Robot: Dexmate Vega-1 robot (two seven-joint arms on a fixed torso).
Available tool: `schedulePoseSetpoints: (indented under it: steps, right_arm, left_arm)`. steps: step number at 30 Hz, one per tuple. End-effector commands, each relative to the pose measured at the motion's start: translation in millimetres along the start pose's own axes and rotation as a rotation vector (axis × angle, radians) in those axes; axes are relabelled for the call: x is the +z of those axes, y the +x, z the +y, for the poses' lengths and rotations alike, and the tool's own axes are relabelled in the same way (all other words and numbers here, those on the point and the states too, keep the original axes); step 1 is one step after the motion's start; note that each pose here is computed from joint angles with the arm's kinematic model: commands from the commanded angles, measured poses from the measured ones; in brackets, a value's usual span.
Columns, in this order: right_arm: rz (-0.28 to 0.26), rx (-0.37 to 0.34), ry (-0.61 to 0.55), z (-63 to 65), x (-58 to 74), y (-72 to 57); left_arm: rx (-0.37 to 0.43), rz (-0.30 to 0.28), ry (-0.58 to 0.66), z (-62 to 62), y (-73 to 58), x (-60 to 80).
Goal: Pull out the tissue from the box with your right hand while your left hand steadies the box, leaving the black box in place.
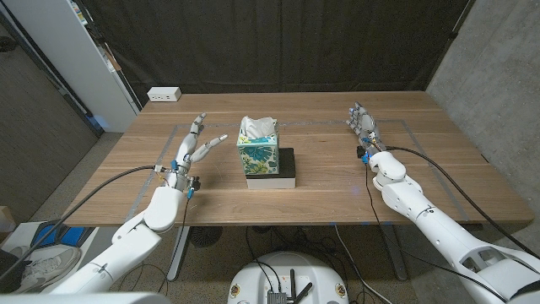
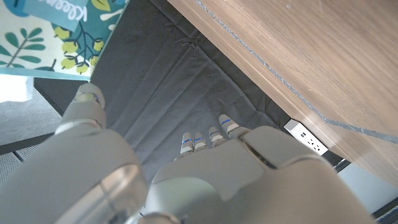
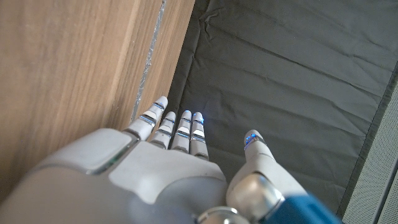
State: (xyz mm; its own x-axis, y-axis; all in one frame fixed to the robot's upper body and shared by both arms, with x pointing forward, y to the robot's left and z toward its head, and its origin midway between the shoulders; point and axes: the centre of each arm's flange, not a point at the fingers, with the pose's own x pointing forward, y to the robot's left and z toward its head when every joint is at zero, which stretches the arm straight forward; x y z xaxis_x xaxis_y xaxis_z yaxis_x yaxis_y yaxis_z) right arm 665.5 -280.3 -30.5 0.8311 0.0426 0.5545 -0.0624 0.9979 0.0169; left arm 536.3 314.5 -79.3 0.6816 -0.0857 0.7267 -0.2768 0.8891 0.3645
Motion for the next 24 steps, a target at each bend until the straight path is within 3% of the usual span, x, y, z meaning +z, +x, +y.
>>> schedulePoseSetpoints:
  steps: [1,24]
  right_arm:
    - [0.004,-0.005,-0.001,5.5,-1.9,-1.0]
    - [0.002,-0.014,-0.015,13.9,4.6,-4.9]
  left_arm:
    - [-0.019,-0.008,-0.013,-1.7,-9.6,1.9]
    - [-0.053,-0.005,-0.048,-6.0,-31.4,0.0]
